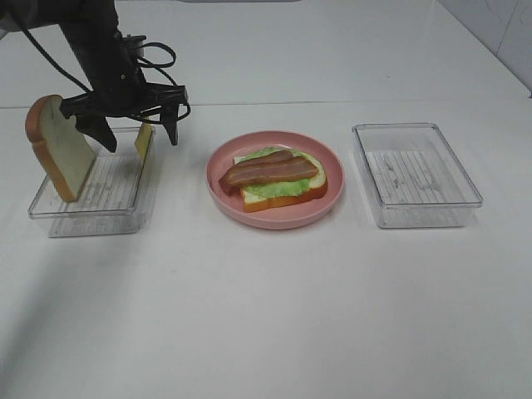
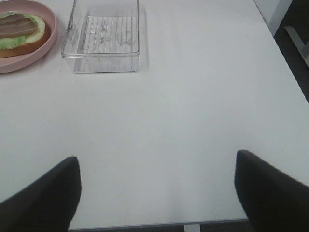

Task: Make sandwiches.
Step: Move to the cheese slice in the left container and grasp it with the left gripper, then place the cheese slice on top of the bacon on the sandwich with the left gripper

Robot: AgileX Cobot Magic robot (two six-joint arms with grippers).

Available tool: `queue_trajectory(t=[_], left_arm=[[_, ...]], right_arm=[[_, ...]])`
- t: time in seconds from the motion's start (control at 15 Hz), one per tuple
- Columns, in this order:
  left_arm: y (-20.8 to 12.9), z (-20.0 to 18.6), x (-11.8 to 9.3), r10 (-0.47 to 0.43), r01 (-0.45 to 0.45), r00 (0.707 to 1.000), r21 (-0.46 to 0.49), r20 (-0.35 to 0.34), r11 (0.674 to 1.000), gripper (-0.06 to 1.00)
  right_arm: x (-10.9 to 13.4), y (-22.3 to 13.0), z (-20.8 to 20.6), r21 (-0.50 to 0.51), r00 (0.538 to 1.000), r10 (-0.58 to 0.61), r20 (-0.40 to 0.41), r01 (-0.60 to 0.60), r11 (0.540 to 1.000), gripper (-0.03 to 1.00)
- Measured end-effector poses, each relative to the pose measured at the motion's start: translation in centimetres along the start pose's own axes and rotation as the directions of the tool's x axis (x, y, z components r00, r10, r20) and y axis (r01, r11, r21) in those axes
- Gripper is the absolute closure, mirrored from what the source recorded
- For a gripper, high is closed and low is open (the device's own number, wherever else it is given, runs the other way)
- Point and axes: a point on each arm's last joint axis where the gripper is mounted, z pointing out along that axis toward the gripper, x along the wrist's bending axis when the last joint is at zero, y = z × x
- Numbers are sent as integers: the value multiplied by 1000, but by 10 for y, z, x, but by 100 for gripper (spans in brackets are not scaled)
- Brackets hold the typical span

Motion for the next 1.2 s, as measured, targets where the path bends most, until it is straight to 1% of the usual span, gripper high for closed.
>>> queue_trajectory(t=[0.07,0.2,0.27,0.33,0.4,0.53,0.6,0.67,0.73,1.0,1.2], left_arm=[[0,0,0,-12,12,1000,-5,4,1000,17],[1,0,-1,-37,37,999,-11,8,999,30],[1,0,-1,-42,42,999,-14,9,999,34],[1,0,-1,-43,43,999,-15,9,999,43],[1,0,-1,-43,44,999,-14,10,999,58],[1,0,-1,-43,43,999,-11,9,999,80],[1,0,-1,-43,43,999,-7,7,999,84],[1,0,-1,-43,43,999,-6,7,999,91],[0,0,-1,-44,44,999,-3,6,999,94],[1,-10,-2,-45,45,999,-18,12,999,94],[8,-30,-8,-43,44,998,-37,34,998,94]], right_arm=[[0,0,0,0,1000,0,0,0,1000,12],[0,0,0,0,1000,0,0,0,1000,12],[0,0,0,0,1000,0,0,0,1000,12],[0,0,0,0,1000,0,0,0,1000,12],[0,0,0,0,1000,0,0,0,1000,12],[0,0,0,0,1000,0,0,0,1000,12],[0,0,0,0,1000,0,0,0,1000,12],[0,0,0,0,1000,0,0,0,1000,12],[0,0,0,0,1000,0,0,0,1000,12],[0,0,0,0,1000,0,0,0,1000,12],[0,0,0,0,1000,0,0,0,1000,12]])
